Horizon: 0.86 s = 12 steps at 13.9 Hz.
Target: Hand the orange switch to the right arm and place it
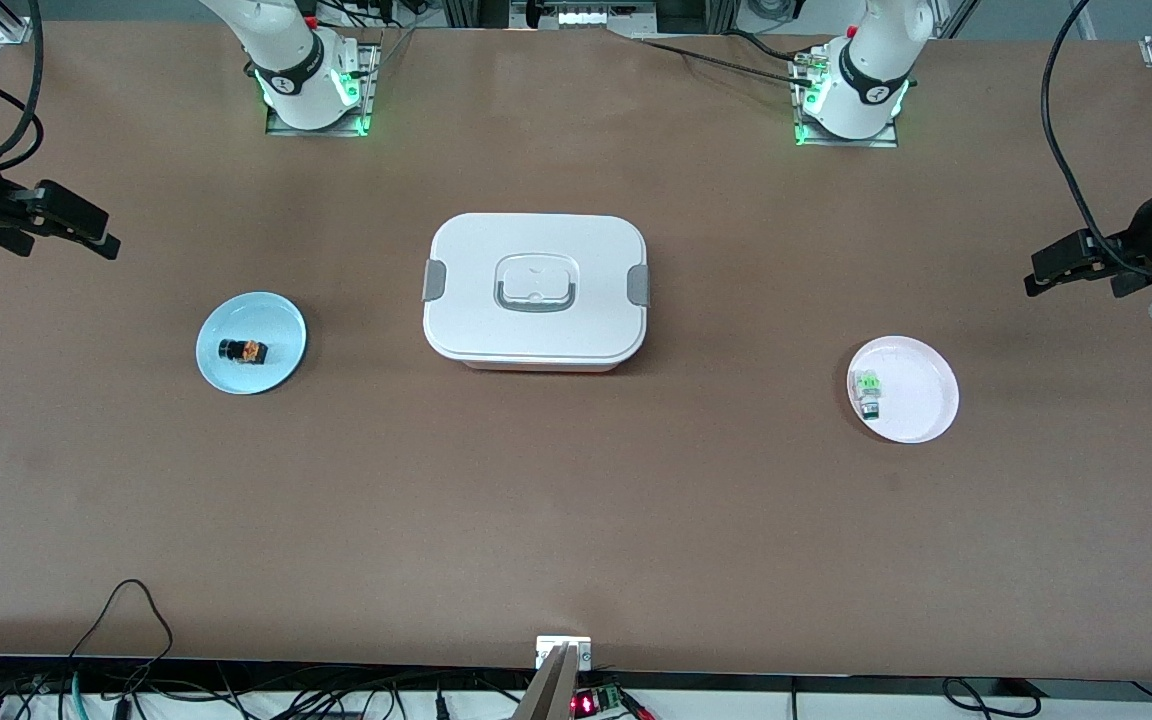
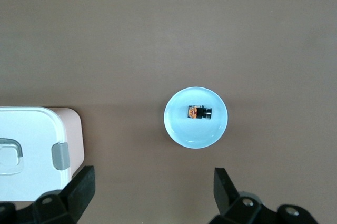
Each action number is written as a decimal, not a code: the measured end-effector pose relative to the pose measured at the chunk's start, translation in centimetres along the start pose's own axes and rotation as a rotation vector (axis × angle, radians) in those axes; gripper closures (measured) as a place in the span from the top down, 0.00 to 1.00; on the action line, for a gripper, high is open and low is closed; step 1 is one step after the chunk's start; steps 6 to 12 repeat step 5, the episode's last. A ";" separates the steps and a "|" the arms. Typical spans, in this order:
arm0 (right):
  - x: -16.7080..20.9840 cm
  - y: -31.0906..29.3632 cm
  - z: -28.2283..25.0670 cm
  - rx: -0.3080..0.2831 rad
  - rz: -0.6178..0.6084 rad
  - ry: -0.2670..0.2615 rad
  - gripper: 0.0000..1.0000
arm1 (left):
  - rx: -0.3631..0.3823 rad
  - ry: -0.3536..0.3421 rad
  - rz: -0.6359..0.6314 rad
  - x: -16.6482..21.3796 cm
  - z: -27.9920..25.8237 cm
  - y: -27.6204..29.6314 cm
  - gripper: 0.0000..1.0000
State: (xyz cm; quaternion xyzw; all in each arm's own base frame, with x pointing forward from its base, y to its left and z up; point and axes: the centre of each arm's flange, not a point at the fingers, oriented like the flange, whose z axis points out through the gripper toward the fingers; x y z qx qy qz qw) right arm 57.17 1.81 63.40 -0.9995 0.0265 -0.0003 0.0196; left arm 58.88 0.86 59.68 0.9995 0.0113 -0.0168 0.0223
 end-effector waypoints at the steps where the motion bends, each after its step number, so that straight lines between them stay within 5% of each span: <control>1: -0.1 0.1 0.1 -0.017 -0.009 -0.007 1.00 | 0.000 0.000 0.000 0.0 0.0 0.0 1.00; 12: -0.3 0.1 0.2 -0.037 -0.019 -0.024 1.00 | 0.000 0.001 0.001 0.0 0.0 0.1 1.00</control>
